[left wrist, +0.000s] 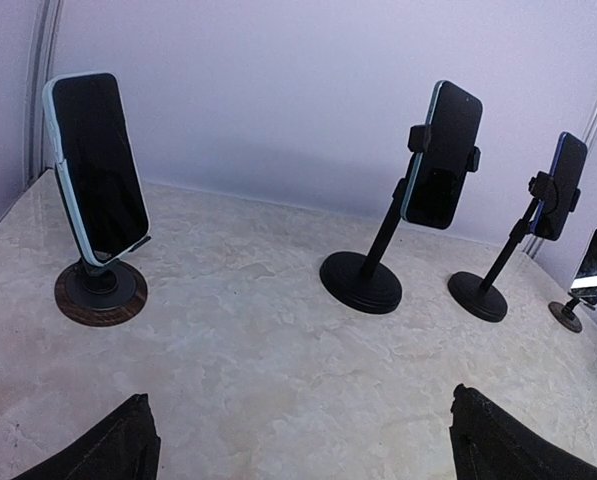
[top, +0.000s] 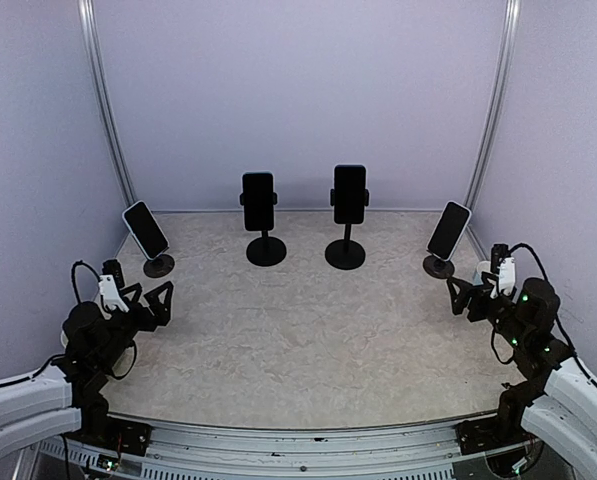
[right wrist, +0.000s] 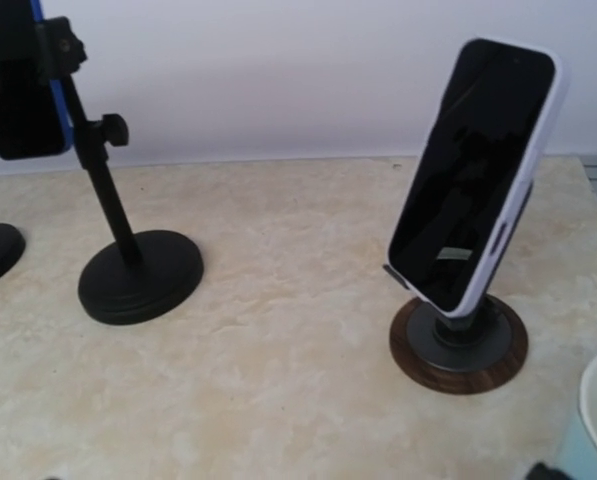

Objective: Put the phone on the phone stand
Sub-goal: Reset both arms

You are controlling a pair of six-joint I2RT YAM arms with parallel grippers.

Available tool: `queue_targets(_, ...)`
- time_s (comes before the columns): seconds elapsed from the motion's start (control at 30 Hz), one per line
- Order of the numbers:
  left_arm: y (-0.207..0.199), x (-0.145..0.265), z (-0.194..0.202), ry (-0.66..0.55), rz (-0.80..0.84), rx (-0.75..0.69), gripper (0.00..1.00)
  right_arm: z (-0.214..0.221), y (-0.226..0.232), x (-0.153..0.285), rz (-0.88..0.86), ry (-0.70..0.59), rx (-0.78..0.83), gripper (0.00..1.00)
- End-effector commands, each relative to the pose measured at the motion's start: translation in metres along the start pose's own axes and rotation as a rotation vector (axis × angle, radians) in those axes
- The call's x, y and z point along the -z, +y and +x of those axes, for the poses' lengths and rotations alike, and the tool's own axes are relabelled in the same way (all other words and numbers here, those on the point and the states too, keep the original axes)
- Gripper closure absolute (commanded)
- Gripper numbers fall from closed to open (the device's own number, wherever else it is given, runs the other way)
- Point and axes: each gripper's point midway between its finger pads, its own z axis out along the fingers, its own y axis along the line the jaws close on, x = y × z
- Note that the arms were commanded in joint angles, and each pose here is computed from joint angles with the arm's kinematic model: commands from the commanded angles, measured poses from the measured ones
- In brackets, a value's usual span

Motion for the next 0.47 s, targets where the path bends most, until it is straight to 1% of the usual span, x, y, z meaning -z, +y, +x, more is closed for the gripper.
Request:
queue_targets(0.0,-0.0005,0.0057,0.0053,0.012,0.02,0.01,0.01,0.0039,-0.0048,0.0006,0.031,0.01,-0.018,0.0)
queue_targets(0.2,0.0037,0.0116,-0.0005,-0.032,0.006,0.02,0.01,0.0019,-0.0008,0.0025,0.007,-0.004,-0.008,0.0)
queue_targets(0.43,0.0007,0.0064,0.0049,0.007,0.014,0.009,0.01,0.003,0.0016,-0.0001,-0.006,0.007,-0.002,0.0)
